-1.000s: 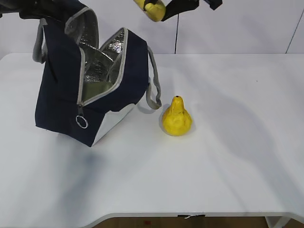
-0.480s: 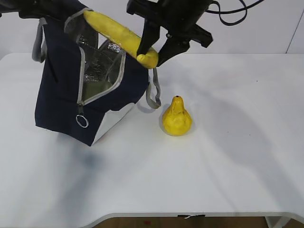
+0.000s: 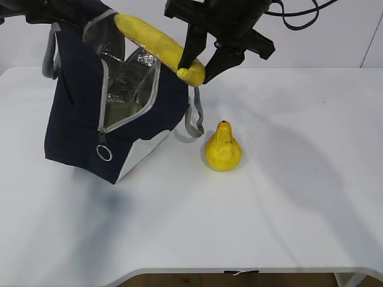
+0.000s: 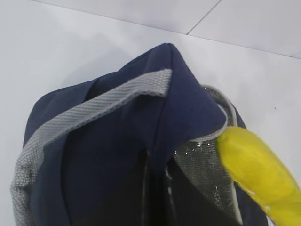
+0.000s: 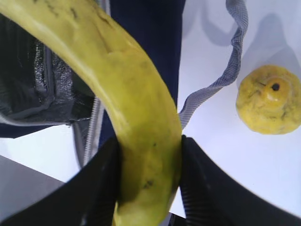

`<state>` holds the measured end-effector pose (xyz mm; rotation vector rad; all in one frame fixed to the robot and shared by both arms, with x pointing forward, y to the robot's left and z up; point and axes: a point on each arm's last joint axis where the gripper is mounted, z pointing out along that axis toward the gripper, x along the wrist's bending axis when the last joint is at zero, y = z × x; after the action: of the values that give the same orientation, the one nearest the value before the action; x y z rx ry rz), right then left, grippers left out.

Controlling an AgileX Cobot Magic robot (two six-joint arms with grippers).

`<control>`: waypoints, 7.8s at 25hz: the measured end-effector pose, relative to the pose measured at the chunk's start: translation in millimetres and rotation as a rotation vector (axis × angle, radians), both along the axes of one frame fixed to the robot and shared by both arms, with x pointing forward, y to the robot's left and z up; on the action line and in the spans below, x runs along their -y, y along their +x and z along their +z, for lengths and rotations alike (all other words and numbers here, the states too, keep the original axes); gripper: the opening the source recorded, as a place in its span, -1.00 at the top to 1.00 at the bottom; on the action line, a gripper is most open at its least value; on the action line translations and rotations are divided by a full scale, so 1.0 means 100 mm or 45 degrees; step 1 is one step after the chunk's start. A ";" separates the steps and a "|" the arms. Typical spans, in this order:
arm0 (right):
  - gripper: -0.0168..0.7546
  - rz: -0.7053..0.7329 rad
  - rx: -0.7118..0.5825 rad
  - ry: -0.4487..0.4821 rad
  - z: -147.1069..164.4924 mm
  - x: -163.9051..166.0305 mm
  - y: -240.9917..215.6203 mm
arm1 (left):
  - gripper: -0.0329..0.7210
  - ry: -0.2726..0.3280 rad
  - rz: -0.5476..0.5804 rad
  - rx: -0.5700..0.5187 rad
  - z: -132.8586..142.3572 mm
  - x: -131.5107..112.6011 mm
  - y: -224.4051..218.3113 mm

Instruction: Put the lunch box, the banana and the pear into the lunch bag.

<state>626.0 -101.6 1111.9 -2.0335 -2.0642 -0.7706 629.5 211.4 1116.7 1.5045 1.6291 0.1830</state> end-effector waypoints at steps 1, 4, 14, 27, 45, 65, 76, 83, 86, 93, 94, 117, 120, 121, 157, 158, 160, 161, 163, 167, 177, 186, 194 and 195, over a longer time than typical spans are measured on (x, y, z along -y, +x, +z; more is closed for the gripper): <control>0.16 0.000 -0.008 -0.004 -0.03 -0.01 0.01 | 0.93 -0.002 -0.001 -0.003 0.00 0.00 0.00; 0.16 -0.003 -0.028 -0.011 -0.10 -0.02 0.04 | 0.93 -0.024 -0.011 -0.025 0.00 0.02 -0.01; 0.16 -0.096 -0.086 0.023 -0.12 -0.05 0.04 | 0.93 -0.056 -0.021 -0.048 0.00 0.03 -0.03; 0.19 -0.268 -0.251 0.172 -0.07 -0.22 -0.05 | 0.93 -0.087 -0.022 -0.058 0.00 0.05 -0.03; 0.19 -0.349 -0.186 0.254 -0.29 -0.65 0.01 | 0.93 -0.091 -0.028 -0.067 0.00 0.05 -0.04; 0.19 -0.286 -0.070 0.174 -0.49 -0.70 0.12 | 0.93 -0.089 -0.040 -0.086 -0.01 0.06 -0.05; -0.06 -0.185 0.024 0.145 -0.49 -0.71 0.14 | 0.93 -0.089 -0.041 -0.086 -0.01 0.06 -0.05; -0.33 -0.141 0.050 0.135 -0.49 -0.71 0.14 | 0.93 -0.089 -0.042 -0.089 -0.01 0.06 -0.05; -0.33 -0.134 0.053 0.133 -0.49 -0.71 0.14 | 0.93 -0.089 -0.043 -0.090 -0.01 0.06 -0.05; -0.33 0.032 0.111 0.043 -0.34 -0.63 0.11 | 0.93 -0.084 -0.048 -0.087 -0.01 0.06 -0.05; -0.33 0.065 0.124 0.017 -0.28 -0.60 0.11 | 0.93 -0.084 -0.048 -0.087 -0.01 0.06 -0.05; -0.33 0.325 0.463 -0.540 0.30 -0.06 -0.09 | 0.93 -0.074 -0.060 -0.084 -0.01 0.06 -0.06; -0.33 0.349 0.415 -0.598 0.22 0.02 -0.19 | 0.93 -0.073 -0.062 -0.083 -0.01 0.06 -0.06; -0.33 0.354 0.398 -0.615 0.18 0.03 -0.21 | 0.93 -0.073 -0.062 -0.083 -0.01 0.06 -0.06; -0.34 0.615 0.304 -0.472 -0.60 0.41 -0.01 | 0.93 -0.069 -0.067 -0.086 -0.02 0.06 -0.06; -0.34 0.627 0.321 -0.452 -0.60 0.39 0.00 | 0.93 -0.069 -0.067 -0.086 -0.02 0.06 -0.06; -0.34 0.643 0.338 -0.429 -0.61 0.38 0.02 | 0.93 -0.069 -0.067 -0.086 -0.02 0.06 -0.06; -0.34 0.644 0.334 -0.429 -0.64 0.39 0.03 | 0.93 -0.069 -0.067 -0.086 -0.02 0.06 -0.06; -0.34 0.639 0.319 -0.431 -0.70 0.41 0.07 | 0.93 -0.069 -0.067 -0.086 -0.02 0.06 -0.06; -0.34 0.629 0.303 -0.422 -0.82 0.42 0.14 | 0.93 -0.069 -0.067 -0.086 -0.02 0.06 -0.06; -0.34 0.635 0.259 -0.388 -1.12 0.37 0.24 | 0.93 -0.069 -0.067 -0.086 -0.02 0.06 -0.06; -0.14 0.629 0.239 -0.360 -1.26 0.35 0.29 | 0.93 -0.069 -0.067 -0.086 -0.02 0.06 -0.06; 0.18 0.633 0.240 -0.362 -1.29 0.34 0.30 | 0.93 -0.069 -0.067 -0.086 -0.02 0.06 -0.06; 0.20 0.633 0.238 -0.362 -1.29 0.34 0.30 | 0.93 -0.069 -0.067 -0.086 -0.02 0.06 -0.06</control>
<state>655.8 -136.0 982.4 -1.4837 -2.7614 -0.6177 623.5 205.3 1115.0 1.5247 1.6322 0.0588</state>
